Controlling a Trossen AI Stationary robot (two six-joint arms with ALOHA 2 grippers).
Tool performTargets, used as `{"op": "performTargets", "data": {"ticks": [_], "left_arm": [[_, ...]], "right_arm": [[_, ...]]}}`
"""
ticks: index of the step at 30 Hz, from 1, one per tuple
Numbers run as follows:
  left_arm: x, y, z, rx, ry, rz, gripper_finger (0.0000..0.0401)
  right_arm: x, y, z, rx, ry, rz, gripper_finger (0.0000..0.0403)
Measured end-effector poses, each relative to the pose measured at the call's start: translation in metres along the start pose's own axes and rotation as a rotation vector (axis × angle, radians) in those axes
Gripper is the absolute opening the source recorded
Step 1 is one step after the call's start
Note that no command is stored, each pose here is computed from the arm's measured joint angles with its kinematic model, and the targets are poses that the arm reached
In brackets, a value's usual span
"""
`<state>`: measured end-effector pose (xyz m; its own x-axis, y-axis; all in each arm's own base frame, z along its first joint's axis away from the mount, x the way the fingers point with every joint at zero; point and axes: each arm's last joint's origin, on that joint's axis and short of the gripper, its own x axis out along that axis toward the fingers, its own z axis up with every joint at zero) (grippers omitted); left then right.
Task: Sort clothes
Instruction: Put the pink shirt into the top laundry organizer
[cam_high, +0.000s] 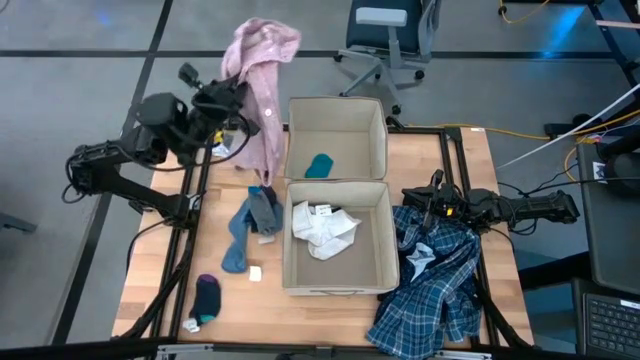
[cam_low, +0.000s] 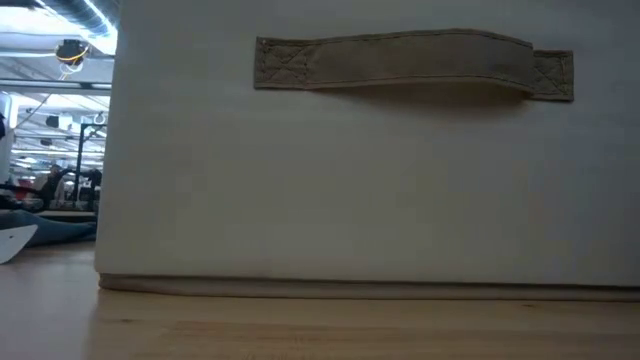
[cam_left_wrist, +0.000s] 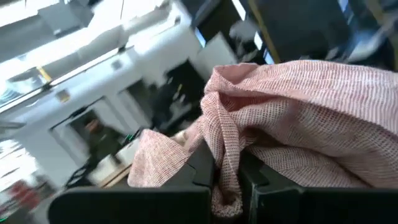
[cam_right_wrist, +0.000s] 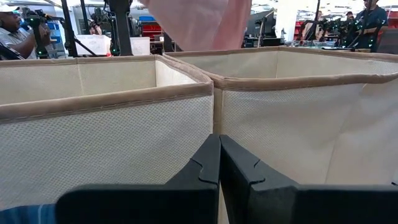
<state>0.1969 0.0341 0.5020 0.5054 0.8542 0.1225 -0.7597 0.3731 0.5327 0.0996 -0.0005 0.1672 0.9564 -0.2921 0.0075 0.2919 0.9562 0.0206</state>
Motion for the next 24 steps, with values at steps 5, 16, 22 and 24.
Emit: {"op": "performTargets", "data": {"ticks": [5, 16, 22, 24], "left_arm": [[0.026, -0.003, 0.001, -0.048, -0.111, -0.019, 0.0012], [0.068, -0.023, 0.009, -0.217, -0.416, -0.088, 0.0014], [0.093, -0.048, -0.006, -0.163, -0.342, -0.153, 0.0012], [0.1, -0.057, -0.014, -0.13, -0.275, -0.191, 0.0016]], "right_arm": [[0.0, 0.0, 0.0, 0.0, 0.0, 0.0, 0.0007], [0.0, 0.0, 0.0, -0.001, 0.0, 0.0, 0.0007], [0.0, 0.0, 0.0, 0.0, 0.0, 0.0, 0.0007], [0.0, 0.0, 0.0, 0.0, 0.0, 0.0, 0.0007]]}}
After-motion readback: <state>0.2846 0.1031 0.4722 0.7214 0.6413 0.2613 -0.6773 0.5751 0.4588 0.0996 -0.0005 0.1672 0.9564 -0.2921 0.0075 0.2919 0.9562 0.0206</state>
